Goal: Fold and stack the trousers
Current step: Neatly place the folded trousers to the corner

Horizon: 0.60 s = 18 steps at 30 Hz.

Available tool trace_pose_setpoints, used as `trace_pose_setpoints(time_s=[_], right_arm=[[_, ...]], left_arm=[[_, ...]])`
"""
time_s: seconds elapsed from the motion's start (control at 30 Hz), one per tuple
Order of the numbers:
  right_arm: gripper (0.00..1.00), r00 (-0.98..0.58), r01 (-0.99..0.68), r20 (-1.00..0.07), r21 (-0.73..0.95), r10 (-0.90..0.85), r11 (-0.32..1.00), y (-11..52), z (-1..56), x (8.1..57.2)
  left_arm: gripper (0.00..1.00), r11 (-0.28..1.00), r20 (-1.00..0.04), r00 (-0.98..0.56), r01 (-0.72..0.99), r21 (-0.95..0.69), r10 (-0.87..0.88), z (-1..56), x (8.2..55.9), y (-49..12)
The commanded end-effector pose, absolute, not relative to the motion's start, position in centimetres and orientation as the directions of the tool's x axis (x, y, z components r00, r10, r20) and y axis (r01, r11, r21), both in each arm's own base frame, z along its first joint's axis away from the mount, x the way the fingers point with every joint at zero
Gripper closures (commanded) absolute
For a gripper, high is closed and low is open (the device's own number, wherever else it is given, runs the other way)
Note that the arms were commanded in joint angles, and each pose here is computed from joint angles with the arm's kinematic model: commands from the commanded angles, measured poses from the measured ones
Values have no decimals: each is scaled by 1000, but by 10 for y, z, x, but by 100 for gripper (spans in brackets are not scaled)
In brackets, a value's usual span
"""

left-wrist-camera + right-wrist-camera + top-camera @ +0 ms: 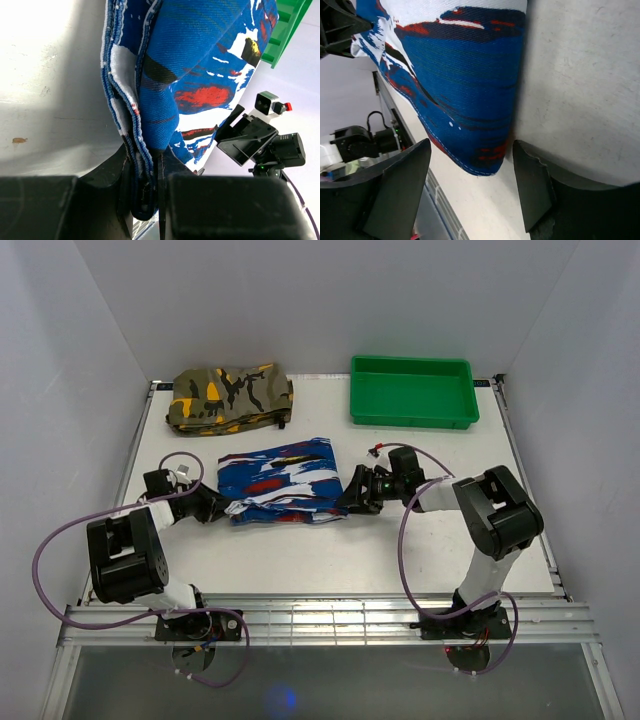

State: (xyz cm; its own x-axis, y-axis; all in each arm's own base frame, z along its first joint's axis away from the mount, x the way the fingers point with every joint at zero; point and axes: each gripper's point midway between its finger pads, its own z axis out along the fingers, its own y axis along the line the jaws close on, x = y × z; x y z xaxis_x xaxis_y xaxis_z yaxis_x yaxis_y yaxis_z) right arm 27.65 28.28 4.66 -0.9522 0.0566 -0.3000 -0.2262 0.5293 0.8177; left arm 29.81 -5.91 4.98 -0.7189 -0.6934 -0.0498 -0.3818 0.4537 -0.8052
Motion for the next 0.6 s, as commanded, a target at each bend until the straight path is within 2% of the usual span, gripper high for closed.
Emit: trace_pose_setpoints(time_s=[0.0, 0.1, 0.13, 0.17, 0.27, 0.33, 0.4, 0.57], right_arm=[[31, -955, -192, -276, 854, 106, 484, 292, 51, 281], [41, -952, -207, -290, 850, 100, 485, 297, 49, 286], [50, -949, -221, -301, 848, 94, 481, 300, 52, 289], [69, -950, -230, -302, 847, 77, 479, 305, 51, 287], [92, -937, -292, -348, 836, 36, 465, 315, 65, 288], [92, -921, -345, -390, 815, 0, 466, 316, 73, 287], [92, -884, -425, -467, 778, -27, 463, 321, 96, 294], [92, -778, -580, -620, 651, -99, 489, 315, 130, 304]], left_arm=[[100, 497, -106, -708, -373, -784, -698, 50, 304, -49], [100, 503, -111, -702, -382, -775, -704, 46, 303, -47], [100, 503, -108, -703, -384, -774, -703, 45, 303, -48], [100, 509, -112, -707, -380, -773, -699, 45, 303, -47], [100, 532, -141, -735, -331, -779, -664, 54, 306, -48], [100, 589, -243, -776, -195, -785, -581, 71, 312, -49], [100, 632, -297, -803, -124, -765, -517, 81, 308, -49], [100, 774, -593, -701, 93, -626, -396, 141, 318, -34]])
